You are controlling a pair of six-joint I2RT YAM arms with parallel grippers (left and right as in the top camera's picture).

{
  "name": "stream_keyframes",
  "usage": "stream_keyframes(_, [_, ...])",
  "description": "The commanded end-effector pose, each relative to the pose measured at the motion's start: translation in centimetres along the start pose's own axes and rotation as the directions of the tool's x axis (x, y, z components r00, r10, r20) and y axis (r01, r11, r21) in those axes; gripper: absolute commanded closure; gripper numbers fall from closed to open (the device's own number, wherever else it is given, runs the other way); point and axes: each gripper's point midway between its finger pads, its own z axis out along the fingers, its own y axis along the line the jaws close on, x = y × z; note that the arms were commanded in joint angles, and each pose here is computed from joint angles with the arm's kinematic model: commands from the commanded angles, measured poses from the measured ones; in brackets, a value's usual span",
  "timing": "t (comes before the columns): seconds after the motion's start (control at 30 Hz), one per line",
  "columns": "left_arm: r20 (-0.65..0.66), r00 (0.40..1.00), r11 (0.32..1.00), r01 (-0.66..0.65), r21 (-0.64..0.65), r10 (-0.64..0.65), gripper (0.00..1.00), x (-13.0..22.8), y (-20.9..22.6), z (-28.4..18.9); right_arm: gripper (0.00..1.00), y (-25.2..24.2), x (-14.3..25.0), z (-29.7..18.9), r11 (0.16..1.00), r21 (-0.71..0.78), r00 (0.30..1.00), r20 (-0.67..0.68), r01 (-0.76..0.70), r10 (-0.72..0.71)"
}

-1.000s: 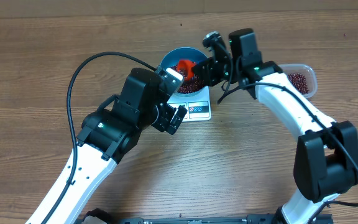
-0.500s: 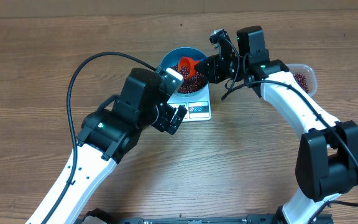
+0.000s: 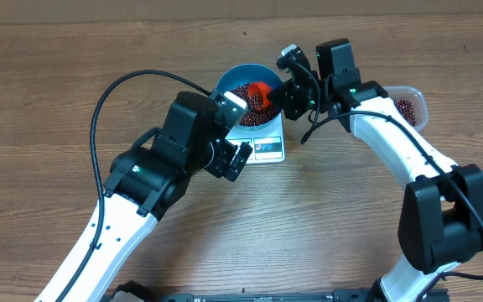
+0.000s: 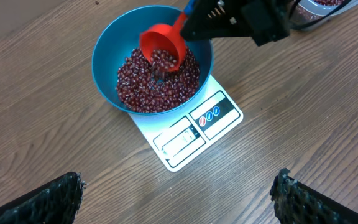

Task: Scoop item into bowl and weigh 150g on scale

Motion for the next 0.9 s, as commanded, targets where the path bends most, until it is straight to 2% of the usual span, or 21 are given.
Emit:
stream_keyframes(0.0, [-0.007, 1.000, 1.000, 0.020, 0.005, -0.020, 0.00, 0.2, 0.0, 0.2, 0.96, 0.0, -2.2, -1.5, 0.996, 0.063, 0.997, 0.050, 0.063, -0.066])
stream_keyframes(0.07, [-0.007, 1.000, 1.000, 0.020, 0.005, -0.020, 0.00, 0.2, 0.0, 0.2, 0.96, 0.4, -1.8, -1.4, 0.998, 0.046, 0.998, 0.035, 0.051, -0.053])
stream_keyframes(0.13, [-0.007, 1.000, 1.000, 0.020, 0.005, -0.020, 0.00, 0.2, 0.0, 0.2, 0.96, -0.7, -2.2, -1.5, 0.992, 0.107, 0.996, 0.044, 0.073, -0.078])
stream_keyframes(0.3, [-0.007, 1.000, 1.000, 0.020, 0.005, -0.020, 0.00, 0.2, 0.0, 0.2, 0.96, 1.1, -2.8, -1.5, 0.999, 0.004, 0.996, 0.077, 0.046, -0.047])
stream_keyframes(0.87, [-0.007, 1.000, 1.000, 0.020, 0.005, -0.020, 0.00, 0.2, 0.0, 0.2, 0.96, 1.2, -2.2, -1.4, 1.000, -0.004, 0.998, 0.055, 0.012, -0.011])
